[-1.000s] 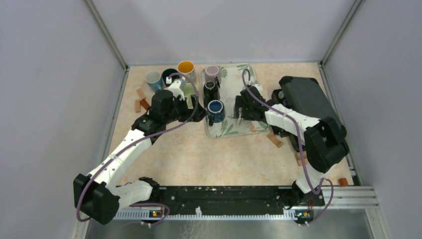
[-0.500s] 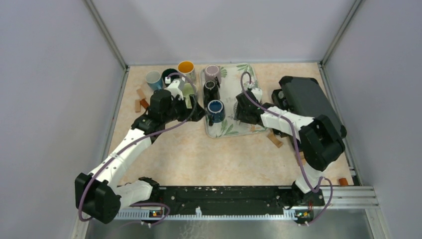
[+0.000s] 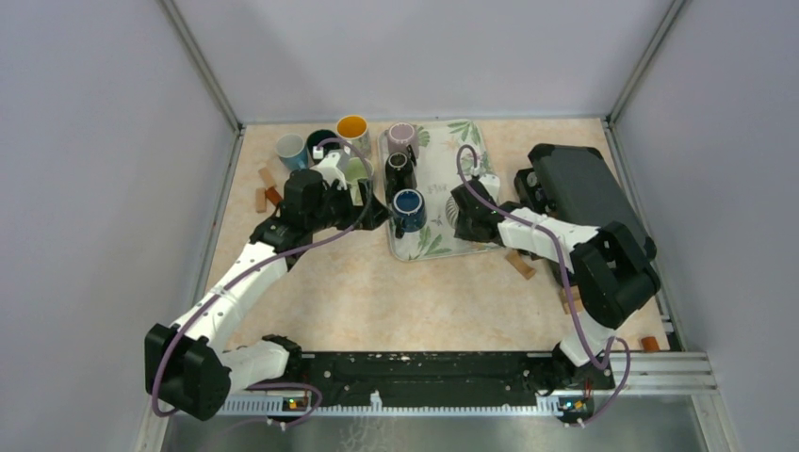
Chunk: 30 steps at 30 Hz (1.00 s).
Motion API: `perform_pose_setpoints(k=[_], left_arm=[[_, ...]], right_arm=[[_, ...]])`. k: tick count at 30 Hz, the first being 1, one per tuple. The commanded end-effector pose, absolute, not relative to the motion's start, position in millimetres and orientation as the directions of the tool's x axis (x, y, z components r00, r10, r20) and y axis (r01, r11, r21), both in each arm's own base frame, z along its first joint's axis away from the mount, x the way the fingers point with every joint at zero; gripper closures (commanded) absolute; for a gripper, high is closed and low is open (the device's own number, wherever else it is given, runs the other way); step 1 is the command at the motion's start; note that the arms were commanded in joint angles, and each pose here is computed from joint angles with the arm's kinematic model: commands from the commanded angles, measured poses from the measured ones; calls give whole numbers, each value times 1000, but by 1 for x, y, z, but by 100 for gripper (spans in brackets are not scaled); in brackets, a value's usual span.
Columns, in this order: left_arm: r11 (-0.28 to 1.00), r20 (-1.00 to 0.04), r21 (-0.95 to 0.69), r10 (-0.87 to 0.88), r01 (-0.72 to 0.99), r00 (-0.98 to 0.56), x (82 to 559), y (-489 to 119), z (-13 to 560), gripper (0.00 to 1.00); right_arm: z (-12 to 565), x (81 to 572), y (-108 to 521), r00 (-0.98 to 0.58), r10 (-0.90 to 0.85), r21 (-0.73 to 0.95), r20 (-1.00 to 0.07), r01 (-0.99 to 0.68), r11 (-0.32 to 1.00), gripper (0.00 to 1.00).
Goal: Turn the mug right side up
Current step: Turn over the cup on the tray.
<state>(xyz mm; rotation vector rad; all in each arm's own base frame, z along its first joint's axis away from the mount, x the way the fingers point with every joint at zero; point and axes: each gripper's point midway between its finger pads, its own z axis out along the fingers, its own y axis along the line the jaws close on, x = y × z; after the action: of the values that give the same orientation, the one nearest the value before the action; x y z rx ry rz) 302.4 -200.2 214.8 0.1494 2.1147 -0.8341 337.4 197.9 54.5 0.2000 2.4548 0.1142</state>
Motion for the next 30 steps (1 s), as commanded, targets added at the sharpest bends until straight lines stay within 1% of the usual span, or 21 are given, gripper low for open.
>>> perform_pose_setpoints(k=[1,9,12,21,24,26,30], left_arm=[[753,-765,-512,-181,414,-618,306,-203,220,2],[751,-763,-514,-181,414,-620,307,-203,219,2],[752,-761,-515,-181,411,-623,307,-203,218,2],[740,-750,-530,-181,414,-636,306,-206,218,2],[732,-740,-543,-185,412,-646,305,-208,216,2],[722,-732,-558,-195,409,-653,304,-210,216,2],[693,-699,-606,-231,390,-677,300,-214,214,2]], right_arm=[[73,350,203,-738,147,132,-659,79,988,62],[75,359,208,-728,128,119,-673,64,991,63],[75,361,207,-723,124,109,-679,67,992,65],[75,364,205,-718,116,96,-686,69,993,80],[76,363,207,-718,118,106,-686,63,992,91],[79,362,208,-719,119,111,-685,58,992,99],[92,359,212,-709,129,141,-694,42,989,100]])
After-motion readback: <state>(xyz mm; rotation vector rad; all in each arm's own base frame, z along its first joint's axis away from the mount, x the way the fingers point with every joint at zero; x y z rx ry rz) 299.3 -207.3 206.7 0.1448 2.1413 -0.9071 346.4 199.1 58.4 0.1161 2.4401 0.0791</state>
